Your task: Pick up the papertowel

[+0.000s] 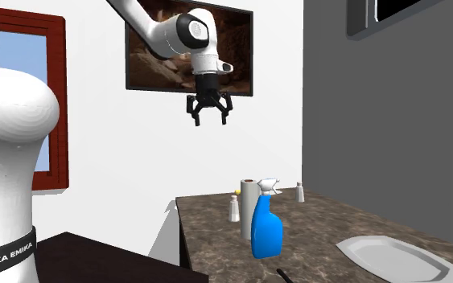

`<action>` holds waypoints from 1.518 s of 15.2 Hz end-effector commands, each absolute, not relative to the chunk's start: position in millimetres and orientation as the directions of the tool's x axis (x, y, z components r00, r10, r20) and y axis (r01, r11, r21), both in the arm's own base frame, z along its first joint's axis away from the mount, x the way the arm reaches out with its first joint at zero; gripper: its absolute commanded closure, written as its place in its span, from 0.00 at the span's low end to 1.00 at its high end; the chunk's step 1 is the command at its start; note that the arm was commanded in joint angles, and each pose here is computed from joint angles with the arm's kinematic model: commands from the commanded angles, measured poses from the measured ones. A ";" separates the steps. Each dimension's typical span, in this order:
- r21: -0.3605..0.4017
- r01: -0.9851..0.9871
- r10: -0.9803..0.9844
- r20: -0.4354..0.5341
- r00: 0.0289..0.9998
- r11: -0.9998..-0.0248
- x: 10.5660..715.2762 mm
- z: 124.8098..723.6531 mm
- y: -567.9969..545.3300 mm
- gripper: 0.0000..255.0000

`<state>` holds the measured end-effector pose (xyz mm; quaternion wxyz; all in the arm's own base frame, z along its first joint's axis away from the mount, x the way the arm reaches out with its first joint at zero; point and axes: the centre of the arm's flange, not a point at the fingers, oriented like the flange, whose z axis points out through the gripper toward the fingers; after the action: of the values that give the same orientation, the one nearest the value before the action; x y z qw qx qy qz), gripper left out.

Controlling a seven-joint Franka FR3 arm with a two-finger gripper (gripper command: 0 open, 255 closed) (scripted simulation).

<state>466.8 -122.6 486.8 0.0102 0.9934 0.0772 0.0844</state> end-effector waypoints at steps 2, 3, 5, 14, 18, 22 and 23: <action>0.039 0.177 0.181 0.150 0.972 -0.983 491.9 458.0 -135.7 0.00; 0.040 0.186 0.189 0.144 0.971 -0.982 500.3 448.4 -140.2 0.00; 0.043 0.202 0.206 0.133 0.969 -0.978 516.9 429.0 -149.2 0.00; 0.052 0.275 0.279 0.082 0.957 -0.960 590.9 340.2 -187.2 0.00; 0.055 0.308 0.311 0.059 0.949 -0.950 623.3 299.9 -203.1 0.00; 0.056 0.312 0.315 0.056 0.947 -0.948 627.6 278.6 -205.1 0.00; 0.056 0.312 0.315 0.056 0.947 -0.948 627.6 273.3 -205.1 0.00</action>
<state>626.8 -204.4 277.8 0.0229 0.9866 0.1586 0.0320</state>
